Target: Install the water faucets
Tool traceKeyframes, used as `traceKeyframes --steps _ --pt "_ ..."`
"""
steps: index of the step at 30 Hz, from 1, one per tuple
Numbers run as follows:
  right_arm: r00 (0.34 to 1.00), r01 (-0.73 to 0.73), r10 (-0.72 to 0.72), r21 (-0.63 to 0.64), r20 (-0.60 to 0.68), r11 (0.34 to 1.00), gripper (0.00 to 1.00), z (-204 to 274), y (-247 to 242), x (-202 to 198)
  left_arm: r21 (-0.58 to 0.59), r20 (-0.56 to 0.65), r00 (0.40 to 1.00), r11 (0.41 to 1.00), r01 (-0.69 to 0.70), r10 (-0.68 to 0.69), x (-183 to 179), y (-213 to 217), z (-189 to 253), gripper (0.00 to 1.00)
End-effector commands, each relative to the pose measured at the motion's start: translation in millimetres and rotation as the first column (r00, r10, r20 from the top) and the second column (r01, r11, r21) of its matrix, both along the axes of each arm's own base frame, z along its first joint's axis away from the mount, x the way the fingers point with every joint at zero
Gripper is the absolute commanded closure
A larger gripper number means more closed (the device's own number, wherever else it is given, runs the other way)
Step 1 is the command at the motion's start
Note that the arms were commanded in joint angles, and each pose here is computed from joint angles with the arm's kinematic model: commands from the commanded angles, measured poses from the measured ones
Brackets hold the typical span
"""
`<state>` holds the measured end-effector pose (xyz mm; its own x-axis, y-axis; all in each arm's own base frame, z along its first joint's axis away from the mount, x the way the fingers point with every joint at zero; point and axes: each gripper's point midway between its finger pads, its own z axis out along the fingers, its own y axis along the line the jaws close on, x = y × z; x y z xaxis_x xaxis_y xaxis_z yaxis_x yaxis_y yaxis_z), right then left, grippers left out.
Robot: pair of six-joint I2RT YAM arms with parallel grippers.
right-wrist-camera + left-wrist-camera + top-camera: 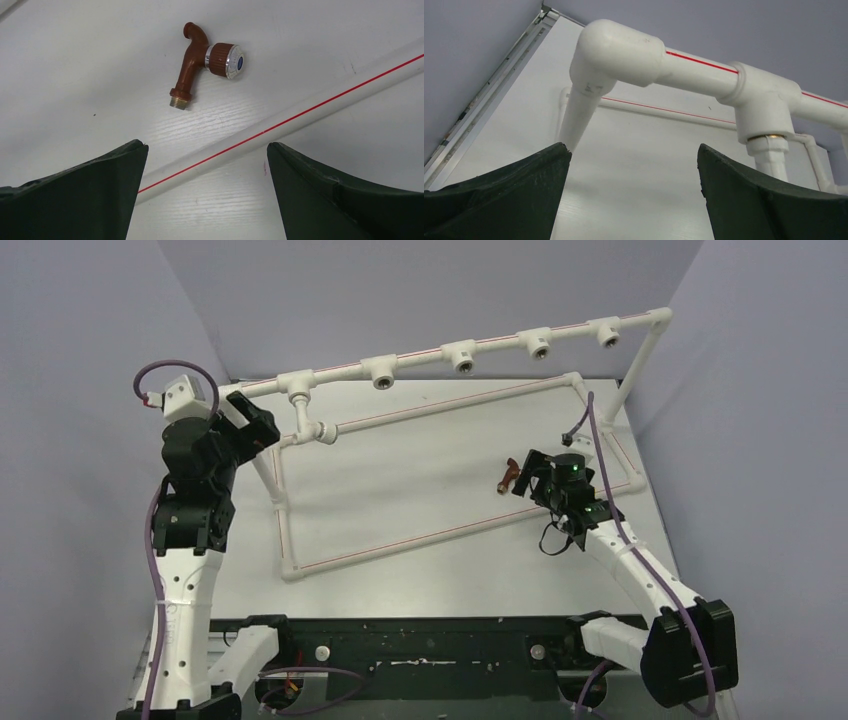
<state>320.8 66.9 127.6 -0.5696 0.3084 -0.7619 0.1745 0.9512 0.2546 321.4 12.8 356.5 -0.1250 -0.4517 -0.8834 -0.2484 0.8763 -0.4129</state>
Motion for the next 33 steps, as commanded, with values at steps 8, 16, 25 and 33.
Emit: traceKeyframes --steps 8,16,25,33 --pt "0.99 0.127 -0.13 0.052 0.054 0.99 0.09 -16 0 48 0.191 -0.005 1.0 0.982 0.002 -0.001 -55 -5 5 0.03" --pt "0.986 0.168 -0.168 -0.006 0.001 0.986 0.07 -35 3 72 0.255 0.046 0.999 0.966 -0.027 0.016 -89 0 21 0.03" --pt "0.978 0.205 -0.207 -0.067 -0.015 0.976 0.04 -48 11 88 0.263 0.075 0.997 0.965 0.008 -0.028 -112 -3 30 0.03" --pt "0.972 0.229 -0.234 -0.113 -0.029 0.967 0.05 -61 17 100 0.275 0.1 0.993 0.961 0.027 -0.056 -122 -5 36 0.03"
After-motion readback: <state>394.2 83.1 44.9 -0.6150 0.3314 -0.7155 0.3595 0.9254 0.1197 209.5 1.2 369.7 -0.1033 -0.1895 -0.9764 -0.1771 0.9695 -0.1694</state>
